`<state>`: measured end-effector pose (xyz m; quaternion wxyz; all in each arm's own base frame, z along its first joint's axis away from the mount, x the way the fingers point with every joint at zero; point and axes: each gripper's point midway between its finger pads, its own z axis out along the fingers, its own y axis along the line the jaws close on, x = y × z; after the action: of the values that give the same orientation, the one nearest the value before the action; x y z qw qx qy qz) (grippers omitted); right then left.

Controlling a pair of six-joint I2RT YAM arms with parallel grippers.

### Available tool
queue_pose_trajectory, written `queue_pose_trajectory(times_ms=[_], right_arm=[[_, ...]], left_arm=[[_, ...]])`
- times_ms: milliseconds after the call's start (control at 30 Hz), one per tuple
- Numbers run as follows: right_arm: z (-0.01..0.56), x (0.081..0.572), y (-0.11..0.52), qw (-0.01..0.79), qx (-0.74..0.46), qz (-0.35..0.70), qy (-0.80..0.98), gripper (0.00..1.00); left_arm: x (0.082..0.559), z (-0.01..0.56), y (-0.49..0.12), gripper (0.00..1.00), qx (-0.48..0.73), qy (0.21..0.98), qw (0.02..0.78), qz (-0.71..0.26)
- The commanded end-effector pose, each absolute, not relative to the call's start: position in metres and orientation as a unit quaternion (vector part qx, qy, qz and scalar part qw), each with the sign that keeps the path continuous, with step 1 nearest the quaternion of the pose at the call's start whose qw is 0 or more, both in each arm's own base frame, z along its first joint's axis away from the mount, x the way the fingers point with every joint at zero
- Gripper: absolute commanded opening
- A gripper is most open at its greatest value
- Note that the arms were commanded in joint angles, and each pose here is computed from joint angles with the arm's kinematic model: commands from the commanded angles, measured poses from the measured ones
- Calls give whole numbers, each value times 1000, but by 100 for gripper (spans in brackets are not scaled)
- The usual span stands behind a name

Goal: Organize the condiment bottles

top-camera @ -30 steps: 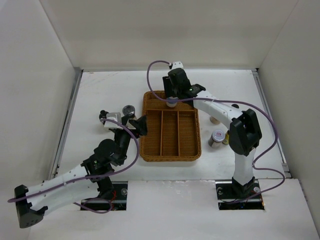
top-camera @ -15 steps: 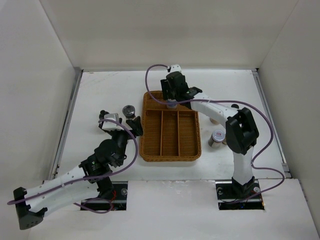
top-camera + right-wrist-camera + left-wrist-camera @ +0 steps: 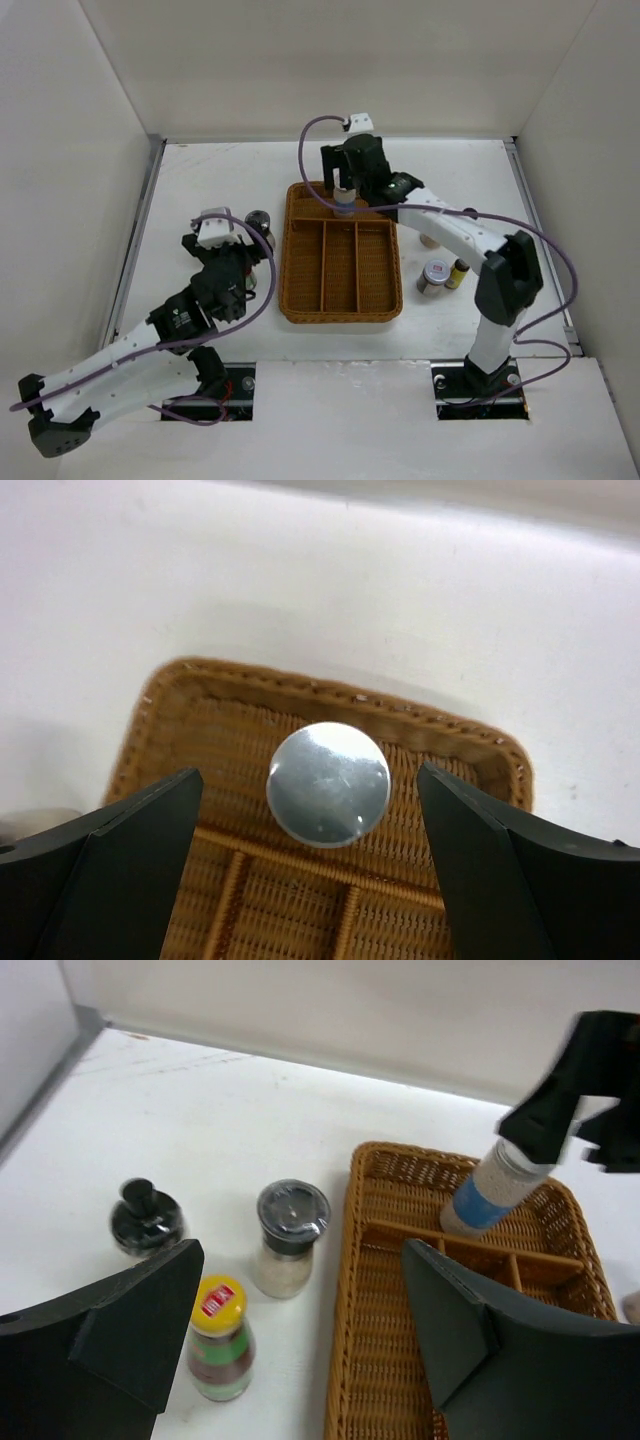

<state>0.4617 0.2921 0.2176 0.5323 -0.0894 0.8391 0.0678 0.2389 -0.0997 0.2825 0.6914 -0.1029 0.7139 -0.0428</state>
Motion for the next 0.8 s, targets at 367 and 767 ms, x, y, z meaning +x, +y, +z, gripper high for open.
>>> queue_pose_trajectory(times_ms=[367,767], right_arm=[[347,350,239,656,-15,214,723,74],[302,339,231,633,-22,213,744,79]], left_arm=[[254,267,-67,75,-140,815,562,-28],[268,223,-72,65,-131,848,514,-9]])
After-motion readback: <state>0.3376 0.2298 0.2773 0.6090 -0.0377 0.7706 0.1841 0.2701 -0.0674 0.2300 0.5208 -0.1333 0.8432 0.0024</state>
